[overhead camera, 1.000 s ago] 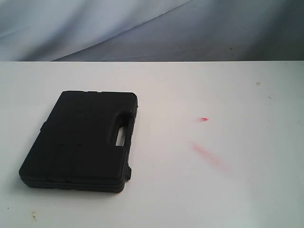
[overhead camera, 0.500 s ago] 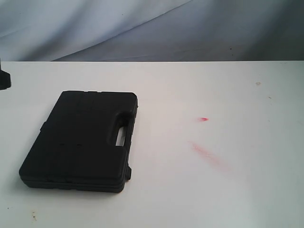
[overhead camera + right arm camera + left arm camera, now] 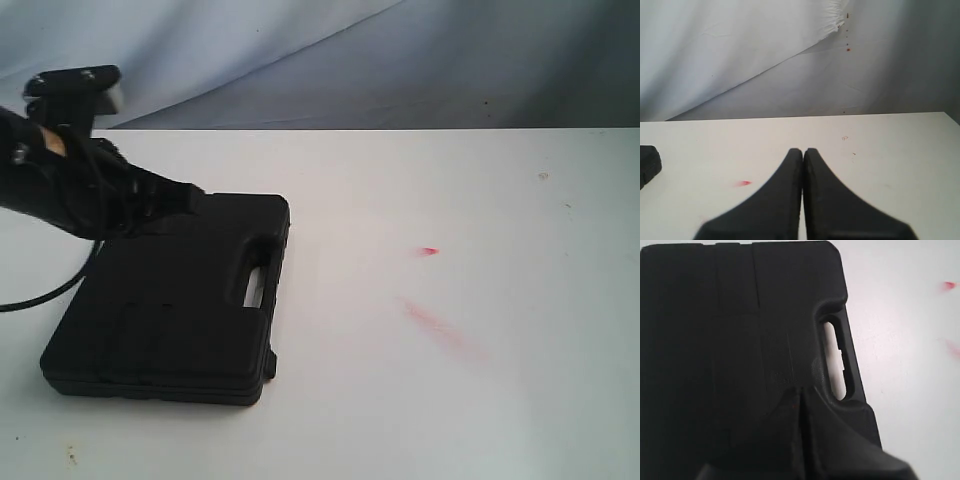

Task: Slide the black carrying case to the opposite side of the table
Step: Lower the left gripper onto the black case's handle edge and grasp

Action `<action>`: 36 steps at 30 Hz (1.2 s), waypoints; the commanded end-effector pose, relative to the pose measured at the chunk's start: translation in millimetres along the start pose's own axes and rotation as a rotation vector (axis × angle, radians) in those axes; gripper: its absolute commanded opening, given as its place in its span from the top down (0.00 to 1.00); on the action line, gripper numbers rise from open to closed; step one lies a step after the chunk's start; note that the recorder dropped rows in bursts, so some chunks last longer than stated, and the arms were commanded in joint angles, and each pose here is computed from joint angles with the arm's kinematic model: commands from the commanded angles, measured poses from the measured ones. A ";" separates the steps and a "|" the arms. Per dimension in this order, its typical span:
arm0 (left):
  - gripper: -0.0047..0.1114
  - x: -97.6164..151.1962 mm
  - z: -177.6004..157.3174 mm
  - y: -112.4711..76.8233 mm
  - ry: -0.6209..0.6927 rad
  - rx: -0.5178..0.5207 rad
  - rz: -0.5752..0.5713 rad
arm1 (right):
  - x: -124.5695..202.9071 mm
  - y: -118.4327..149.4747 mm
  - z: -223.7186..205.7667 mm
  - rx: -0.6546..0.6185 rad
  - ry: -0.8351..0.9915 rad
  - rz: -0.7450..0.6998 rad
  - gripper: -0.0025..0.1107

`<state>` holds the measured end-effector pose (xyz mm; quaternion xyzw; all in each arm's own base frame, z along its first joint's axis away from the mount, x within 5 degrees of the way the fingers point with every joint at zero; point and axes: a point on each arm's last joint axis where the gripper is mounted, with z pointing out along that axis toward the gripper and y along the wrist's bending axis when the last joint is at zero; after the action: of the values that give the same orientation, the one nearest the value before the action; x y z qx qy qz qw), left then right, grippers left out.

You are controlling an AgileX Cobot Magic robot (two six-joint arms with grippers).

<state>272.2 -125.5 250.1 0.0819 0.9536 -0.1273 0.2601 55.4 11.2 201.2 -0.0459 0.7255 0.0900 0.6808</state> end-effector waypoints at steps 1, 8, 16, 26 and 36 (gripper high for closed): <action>0.96 -15.5 27.8 -17.3 0.058 -0.008 0.011 | 0.1 -0.6 -0.1 0.008 -0.011 -0.013 0.98; 0.96 -36.6 53.3 -38.7 0.125 -0.002 0.022 | 0.1 -0.6 -0.1 0.008 -0.011 -0.013 0.98; 0.96 -49.5 70.7 -56.3 0.159 0.004 0.009 | 0.1 -0.6 -0.1 0.008 -0.011 -0.013 0.98; 0.96 -59.6 95.8 -59.6 0.260 -0.082 -0.023 | 0.1 -0.6 -0.1 0.008 -0.011 -0.013 0.98; 0.94 -69.3 142.0 -63.4 0.351 -0.119 -0.039 | 0.1 -0.6 -0.1 0.008 -0.011 -0.013 0.98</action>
<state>383.1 -229.3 181.6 0.0722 0.9916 -0.0584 0.0904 55.4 11.2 201.2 -0.0459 0.7253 0.0900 0.6810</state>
